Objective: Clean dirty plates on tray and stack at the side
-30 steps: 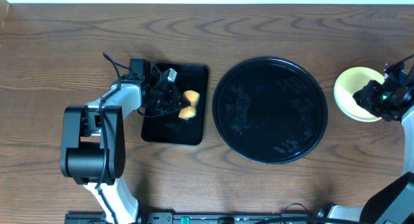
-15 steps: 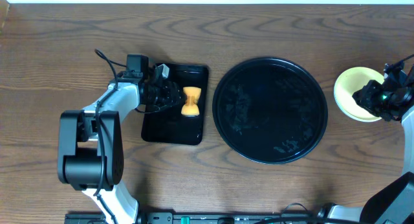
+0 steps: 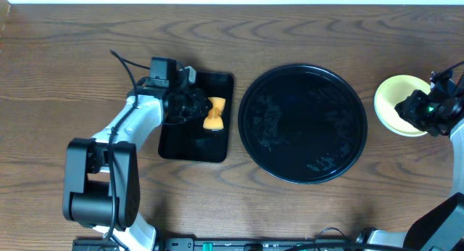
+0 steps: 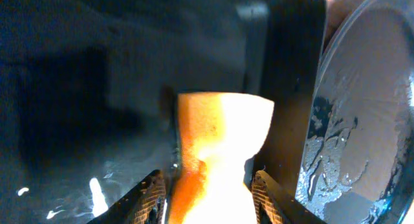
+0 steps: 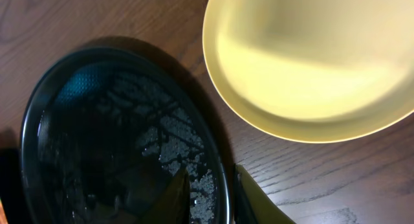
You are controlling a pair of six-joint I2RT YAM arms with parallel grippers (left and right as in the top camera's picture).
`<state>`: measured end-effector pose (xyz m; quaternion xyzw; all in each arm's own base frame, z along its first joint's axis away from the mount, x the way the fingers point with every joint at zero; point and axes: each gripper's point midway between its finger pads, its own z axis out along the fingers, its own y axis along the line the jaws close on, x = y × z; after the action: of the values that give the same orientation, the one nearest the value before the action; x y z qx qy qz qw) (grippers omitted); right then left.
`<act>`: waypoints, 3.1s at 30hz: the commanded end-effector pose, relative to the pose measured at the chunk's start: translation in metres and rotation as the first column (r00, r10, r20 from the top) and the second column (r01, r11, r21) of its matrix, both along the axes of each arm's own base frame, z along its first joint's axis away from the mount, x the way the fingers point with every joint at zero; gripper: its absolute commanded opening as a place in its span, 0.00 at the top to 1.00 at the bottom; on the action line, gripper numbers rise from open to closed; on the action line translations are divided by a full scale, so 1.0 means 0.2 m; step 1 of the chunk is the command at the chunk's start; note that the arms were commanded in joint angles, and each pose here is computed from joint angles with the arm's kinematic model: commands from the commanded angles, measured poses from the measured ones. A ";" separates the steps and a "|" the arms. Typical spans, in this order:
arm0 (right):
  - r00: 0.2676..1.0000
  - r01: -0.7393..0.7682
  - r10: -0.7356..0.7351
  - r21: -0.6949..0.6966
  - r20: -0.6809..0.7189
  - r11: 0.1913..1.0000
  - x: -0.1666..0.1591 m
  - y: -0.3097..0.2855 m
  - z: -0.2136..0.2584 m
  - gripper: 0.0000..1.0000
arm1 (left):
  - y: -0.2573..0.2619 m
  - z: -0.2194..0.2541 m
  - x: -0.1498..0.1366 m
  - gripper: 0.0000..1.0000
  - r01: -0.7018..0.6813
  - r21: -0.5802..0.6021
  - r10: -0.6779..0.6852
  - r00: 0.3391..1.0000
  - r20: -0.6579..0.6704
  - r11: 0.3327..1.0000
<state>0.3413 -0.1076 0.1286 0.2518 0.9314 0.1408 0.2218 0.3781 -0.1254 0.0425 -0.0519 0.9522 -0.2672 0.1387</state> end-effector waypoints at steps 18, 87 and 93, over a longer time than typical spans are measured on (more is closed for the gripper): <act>1.000 -0.020 0.020 0.009 -0.003 1.000 0.00 0.03 0.00 0.80 | 0.03 -0.21 -0.06 0.92 -0.005 0.104 0.015 0.996 -0.092 0.995; 0.951 -0.205 0.280 -0.416 0.129 0.886 -0.25 0.54 0.33 0.01 | 0.64 0.64 -0.73 0.24 -0.454 0.302 0.318 0.857 0.406 0.838; 0.949 -0.183 0.269 -0.411 0.161 0.893 -0.42 0.53 0.36 0.01 | 0.64 0.67 -0.77 0.23 -0.467 0.280 0.318 0.837 0.445 0.839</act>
<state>0.2670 0.0011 0.2007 0.0617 0.9357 0.0098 0.3473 0.2250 0.0003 0.1774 -0.1653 0.9099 -0.0538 0.3767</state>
